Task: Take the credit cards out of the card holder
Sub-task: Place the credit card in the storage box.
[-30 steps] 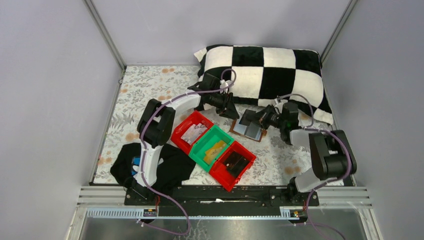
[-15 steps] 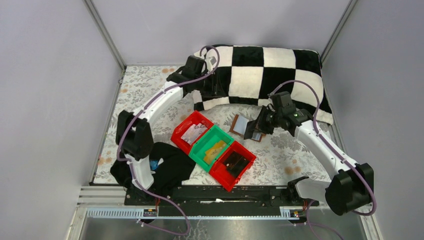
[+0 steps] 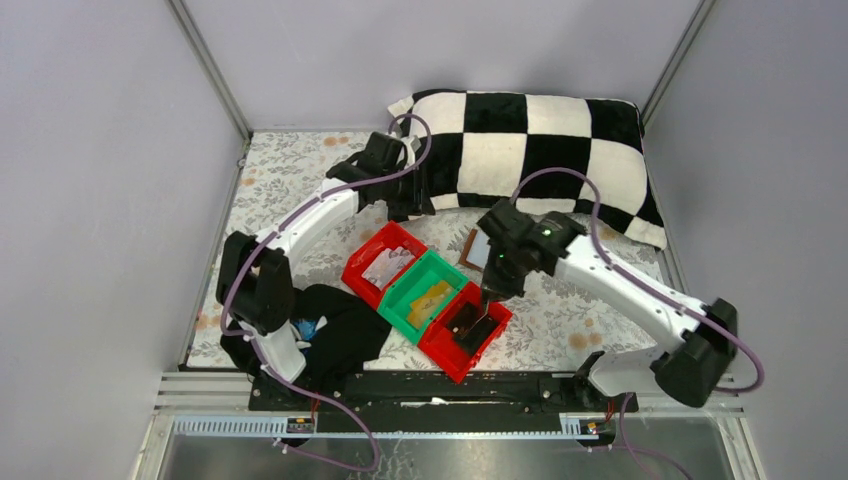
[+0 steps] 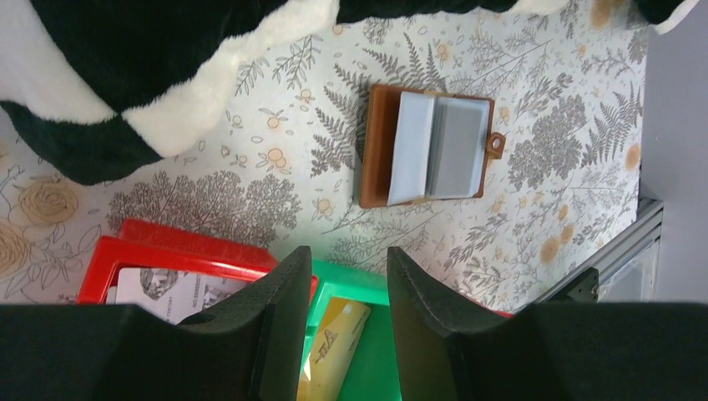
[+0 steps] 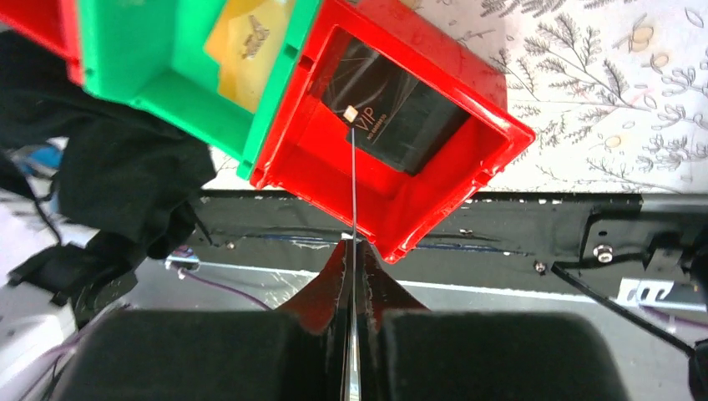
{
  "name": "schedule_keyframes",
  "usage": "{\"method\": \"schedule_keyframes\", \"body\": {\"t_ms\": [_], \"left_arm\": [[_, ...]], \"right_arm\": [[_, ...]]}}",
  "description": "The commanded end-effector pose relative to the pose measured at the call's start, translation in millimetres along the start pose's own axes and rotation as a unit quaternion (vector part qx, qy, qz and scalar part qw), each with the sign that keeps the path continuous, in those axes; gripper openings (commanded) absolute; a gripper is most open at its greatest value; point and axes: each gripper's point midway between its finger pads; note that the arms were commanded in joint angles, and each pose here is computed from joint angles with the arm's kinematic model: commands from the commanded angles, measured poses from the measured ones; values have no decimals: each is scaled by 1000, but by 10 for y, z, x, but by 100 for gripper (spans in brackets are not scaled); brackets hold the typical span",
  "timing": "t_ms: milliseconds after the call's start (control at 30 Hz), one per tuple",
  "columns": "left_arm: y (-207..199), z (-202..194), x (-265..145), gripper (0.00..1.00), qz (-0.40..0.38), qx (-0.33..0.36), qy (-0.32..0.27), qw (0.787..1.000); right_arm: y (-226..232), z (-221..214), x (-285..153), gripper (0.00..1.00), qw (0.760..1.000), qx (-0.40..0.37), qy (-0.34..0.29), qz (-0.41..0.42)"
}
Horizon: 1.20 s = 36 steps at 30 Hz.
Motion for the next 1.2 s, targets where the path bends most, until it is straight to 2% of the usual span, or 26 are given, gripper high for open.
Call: {"method": "schedule_keyframes", "body": {"t_ms": [0, 167, 533, 867, 1100, 1167], "left_arm": [[-153, 104, -263, 43, -16, 28, -38, 999], [-121, 106, -390, 43, 0, 40, -52, 998], [-157, 63, -581, 43, -1, 52, -62, 997], [-181, -31, -574, 43, -12, 49, -52, 997], [-183, -18, -581, 43, -12, 51, -54, 997], [-191, -19, -573, 43, -15, 51, -53, 997]], "right_arm": [[-153, 4, 126, 0, 991, 52, -35, -117], [-118, -92, 221, 0, 976, 60, -57, -203], [-224, -301, 552, 0, 960, 124, -38, -250], [-408, -293, 743, 0, 942, 125, -50, -306], [-349, -203, 795, 18, 941, 111, -68, -313], [-324, -196, 820, 28, 942, 106, -66, -313]]}}
Point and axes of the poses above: each gripper's point midway between its finger pads, its own x axis out along the fingers, its own y axis along the line the jaws close on, z = x × y, and after that the axes turned 11 degrees about x, right-handed
